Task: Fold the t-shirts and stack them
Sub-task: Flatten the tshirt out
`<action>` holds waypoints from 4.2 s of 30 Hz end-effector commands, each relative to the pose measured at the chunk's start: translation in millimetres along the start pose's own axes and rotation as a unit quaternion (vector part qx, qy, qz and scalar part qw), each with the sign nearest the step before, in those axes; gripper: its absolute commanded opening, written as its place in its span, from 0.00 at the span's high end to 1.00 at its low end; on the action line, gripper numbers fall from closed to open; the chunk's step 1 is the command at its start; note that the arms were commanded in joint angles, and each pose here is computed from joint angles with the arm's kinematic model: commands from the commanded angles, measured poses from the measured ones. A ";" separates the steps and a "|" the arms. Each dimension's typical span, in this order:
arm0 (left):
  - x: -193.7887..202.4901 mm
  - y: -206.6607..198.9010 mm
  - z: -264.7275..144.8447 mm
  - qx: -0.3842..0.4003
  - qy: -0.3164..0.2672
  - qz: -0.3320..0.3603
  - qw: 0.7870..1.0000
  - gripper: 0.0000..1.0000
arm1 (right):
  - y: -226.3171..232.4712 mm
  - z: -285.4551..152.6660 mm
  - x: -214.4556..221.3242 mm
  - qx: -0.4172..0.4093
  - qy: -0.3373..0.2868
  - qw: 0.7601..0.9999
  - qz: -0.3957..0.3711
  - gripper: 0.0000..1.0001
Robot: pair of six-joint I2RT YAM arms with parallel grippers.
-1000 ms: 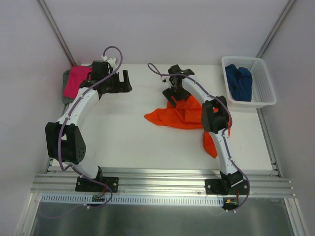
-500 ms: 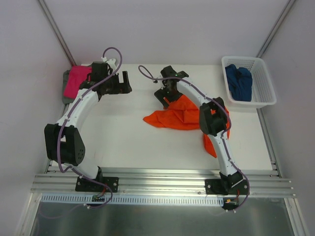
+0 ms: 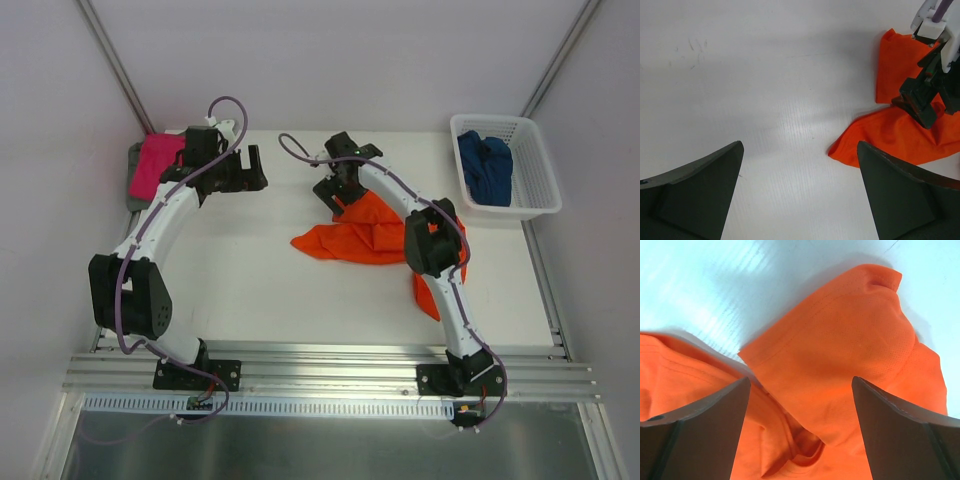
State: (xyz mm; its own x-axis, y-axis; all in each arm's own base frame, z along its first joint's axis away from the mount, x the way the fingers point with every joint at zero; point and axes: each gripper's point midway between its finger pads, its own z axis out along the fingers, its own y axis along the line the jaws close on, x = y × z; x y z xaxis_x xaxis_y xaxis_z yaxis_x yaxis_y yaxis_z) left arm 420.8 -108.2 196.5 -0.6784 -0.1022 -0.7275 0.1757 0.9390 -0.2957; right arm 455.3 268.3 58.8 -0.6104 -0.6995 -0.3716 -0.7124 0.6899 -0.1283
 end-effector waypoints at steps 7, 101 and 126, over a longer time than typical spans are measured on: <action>-9.2 -4.6 -16.4 0.008 -0.025 -0.004 1.000 0.01 | 15.0 11.7 16.1 0.002 0.042 0.997 -0.062 0.12; -67.6 -149.8 134.5 0.201 -0.034 0.100 0.974 0.11 | -135.8 -388.0 -19.7 0.268 -0.327 0.905 0.049 0.99; 33.8 -247.1 163.4 0.388 0.119 0.021 0.914 0.19 | -75.7 -384.6 69.6 0.164 -0.272 0.944 0.087 0.99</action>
State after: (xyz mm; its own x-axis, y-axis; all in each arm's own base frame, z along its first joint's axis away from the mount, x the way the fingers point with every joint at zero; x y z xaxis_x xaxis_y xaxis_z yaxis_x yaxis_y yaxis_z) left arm 498.2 -370.2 123.8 -0.7653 0.0611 -0.6407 0.5666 0.5363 -0.6256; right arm 336.0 99.4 410.7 -0.3212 -0.4720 -0.8210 -0.4178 0.8486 -0.3244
